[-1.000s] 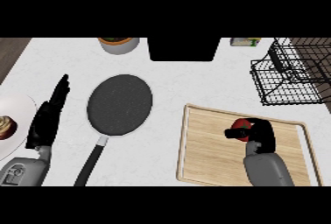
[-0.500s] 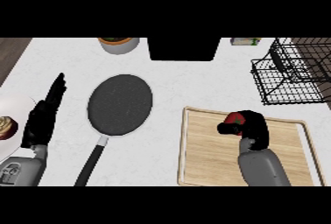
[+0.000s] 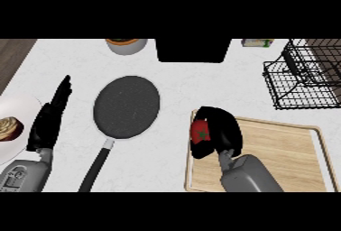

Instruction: Pick the tomato from the tray and place it in the tiered basket

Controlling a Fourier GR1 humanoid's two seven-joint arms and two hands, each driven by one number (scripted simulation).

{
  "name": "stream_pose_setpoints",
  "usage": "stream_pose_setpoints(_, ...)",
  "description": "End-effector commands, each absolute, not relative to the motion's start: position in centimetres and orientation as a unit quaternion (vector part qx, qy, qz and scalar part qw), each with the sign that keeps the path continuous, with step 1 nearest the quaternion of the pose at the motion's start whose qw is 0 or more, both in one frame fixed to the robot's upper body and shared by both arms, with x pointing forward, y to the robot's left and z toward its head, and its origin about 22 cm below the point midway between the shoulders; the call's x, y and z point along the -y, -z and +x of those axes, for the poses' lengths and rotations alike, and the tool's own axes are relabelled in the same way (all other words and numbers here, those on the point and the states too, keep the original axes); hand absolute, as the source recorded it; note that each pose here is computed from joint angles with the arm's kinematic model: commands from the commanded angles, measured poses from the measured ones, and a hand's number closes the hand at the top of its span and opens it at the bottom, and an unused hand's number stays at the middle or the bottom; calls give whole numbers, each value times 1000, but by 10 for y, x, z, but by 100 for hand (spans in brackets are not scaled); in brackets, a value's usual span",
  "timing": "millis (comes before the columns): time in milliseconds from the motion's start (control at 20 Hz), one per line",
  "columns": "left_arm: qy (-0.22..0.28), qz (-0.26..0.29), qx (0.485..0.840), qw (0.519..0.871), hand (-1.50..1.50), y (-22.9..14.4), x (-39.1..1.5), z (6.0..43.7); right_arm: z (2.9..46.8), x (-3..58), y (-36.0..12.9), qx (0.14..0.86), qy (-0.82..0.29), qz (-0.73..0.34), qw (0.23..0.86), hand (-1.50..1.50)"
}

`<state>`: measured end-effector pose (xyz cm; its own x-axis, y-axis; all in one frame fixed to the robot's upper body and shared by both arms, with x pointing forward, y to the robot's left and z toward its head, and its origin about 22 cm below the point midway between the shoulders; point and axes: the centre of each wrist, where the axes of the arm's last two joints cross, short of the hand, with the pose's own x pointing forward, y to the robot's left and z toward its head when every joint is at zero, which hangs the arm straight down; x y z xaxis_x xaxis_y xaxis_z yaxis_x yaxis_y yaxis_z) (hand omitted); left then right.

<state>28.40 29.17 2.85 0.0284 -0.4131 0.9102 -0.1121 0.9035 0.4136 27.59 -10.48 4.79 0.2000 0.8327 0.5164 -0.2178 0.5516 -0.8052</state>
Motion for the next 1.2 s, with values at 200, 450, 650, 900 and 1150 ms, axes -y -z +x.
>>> stream_pose_setpoints(200, 96, 197, 680, 700, 0, -32, -284, 287, 261, 127, -127, 678, -281, -336, 590, 150)
stream_pose_setpoints(450, 97, 201, 682, 696, 0, -19, -295, 271, 258, 166, -202, 713, -230, -363, 554, 150)
stream_pose_setpoints(650, 104, 202, 689, 689, 0, -36, -288, 284, 258, 186, -222, 692, -229, -432, 531, 150)
stream_pose_setpoints(900, 108, 196, 680, 698, 0, -37, -301, 272, 287, 227, -246, 670, -258, -439, 541, 150)
stream_pose_setpoints(1150, 105, 193, 685, 694, 0, -26, -303, 272, 301, 261, -272, 701, -225, -401, 545, 150)
